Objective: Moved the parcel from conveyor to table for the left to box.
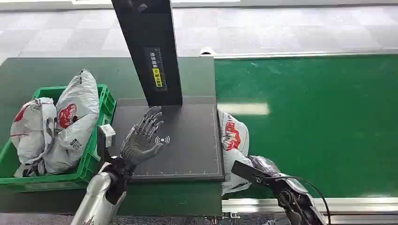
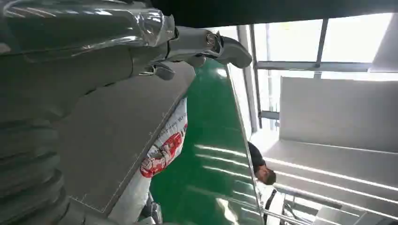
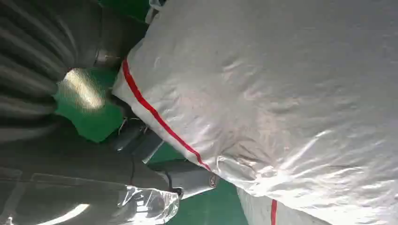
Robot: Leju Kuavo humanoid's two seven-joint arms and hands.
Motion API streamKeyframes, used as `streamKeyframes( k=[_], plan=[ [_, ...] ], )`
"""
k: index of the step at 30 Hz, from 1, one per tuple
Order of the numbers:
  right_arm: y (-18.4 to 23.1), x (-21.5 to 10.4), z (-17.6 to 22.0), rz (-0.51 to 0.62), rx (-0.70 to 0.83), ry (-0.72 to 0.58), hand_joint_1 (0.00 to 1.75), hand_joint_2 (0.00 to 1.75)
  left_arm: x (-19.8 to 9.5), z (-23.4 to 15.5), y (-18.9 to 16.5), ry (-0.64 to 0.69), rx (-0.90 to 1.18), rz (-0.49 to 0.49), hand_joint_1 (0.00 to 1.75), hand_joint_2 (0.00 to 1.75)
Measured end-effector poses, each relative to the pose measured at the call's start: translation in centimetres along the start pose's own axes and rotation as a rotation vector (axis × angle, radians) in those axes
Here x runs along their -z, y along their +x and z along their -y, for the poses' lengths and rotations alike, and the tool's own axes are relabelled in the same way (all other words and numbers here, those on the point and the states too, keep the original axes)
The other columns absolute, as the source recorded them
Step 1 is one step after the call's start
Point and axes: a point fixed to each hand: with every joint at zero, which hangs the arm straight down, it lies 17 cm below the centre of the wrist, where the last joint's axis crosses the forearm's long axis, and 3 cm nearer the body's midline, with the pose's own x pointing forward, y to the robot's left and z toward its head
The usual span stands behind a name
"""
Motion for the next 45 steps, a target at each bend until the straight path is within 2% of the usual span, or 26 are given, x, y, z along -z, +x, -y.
streamKeyframes(
  k=[4, 9, 14, 17, 24, 28, 34, 39, 45],
  plan=[
    [0.3, 0.1, 0.1, 0.01, -0.004, 0.003, 1.75, 1.75, 0.0, -0.1, 0.0, 0.003, -0.002, 0.001, 0.0, 1.75],
    [2.7, 0.7, 2.0, 0.117, 0.019, -0.06, 1.75, 1.75, -1.0, -0.7, 0.1, 0.034, -0.001, 0.006, 0.0, 1.75],
    [7.0, 0.2, 5.4, 0.317, 0.227, -0.176, 1.75, 1.75, -2.4, -1.3, 0.4, 0.061, -0.002, 0.025, 0.0, 1.75],
    [8.9, -0.5, 8.3, 0.406, 0.302, -0.269, 1.75, 1.75, -2.8, -1.6, 0.6, 0.071, -0.002, 0.038, 0.0, 1.75],
    [10.2, -1.1, 10.7, 0.452, 0.325, -0.333, 1.75, 1.75, -3.2, -1.8, 0.6, 0.076, 0.001, 0.041, 0.0, 1.75],
    [11.3, -2.1, 12.6, 0.52, 0.368, -0.415, 1.75, 1.75, -3.3, -2.0, 0.8, 0.076, 0.005, 0.051, 0.0, 1.75],
    [12.1, -5.0, 16.4, 0.628, 0.494, -0.583, 1.75, 1.75, -3.4, -2.1, 0.9, 0.076, 0.004, 0.065, 0.0, 1.75],
    [11.3, -9.6, 20.1, 0.723, 0.611, -0.813, 1.75, 1.75, -3.3, -2.2, 1.1, 0.076, 0.004, 0.074, 0.0, 1.75],
    [10.9, -15.5, 23.2, 0.799, 0.656, -1.058, 1.75, 1.75, -3.1, -2.5, 1.5, 0.084, 0.006, 0.084, 0.0, 1.75]
  ],
)
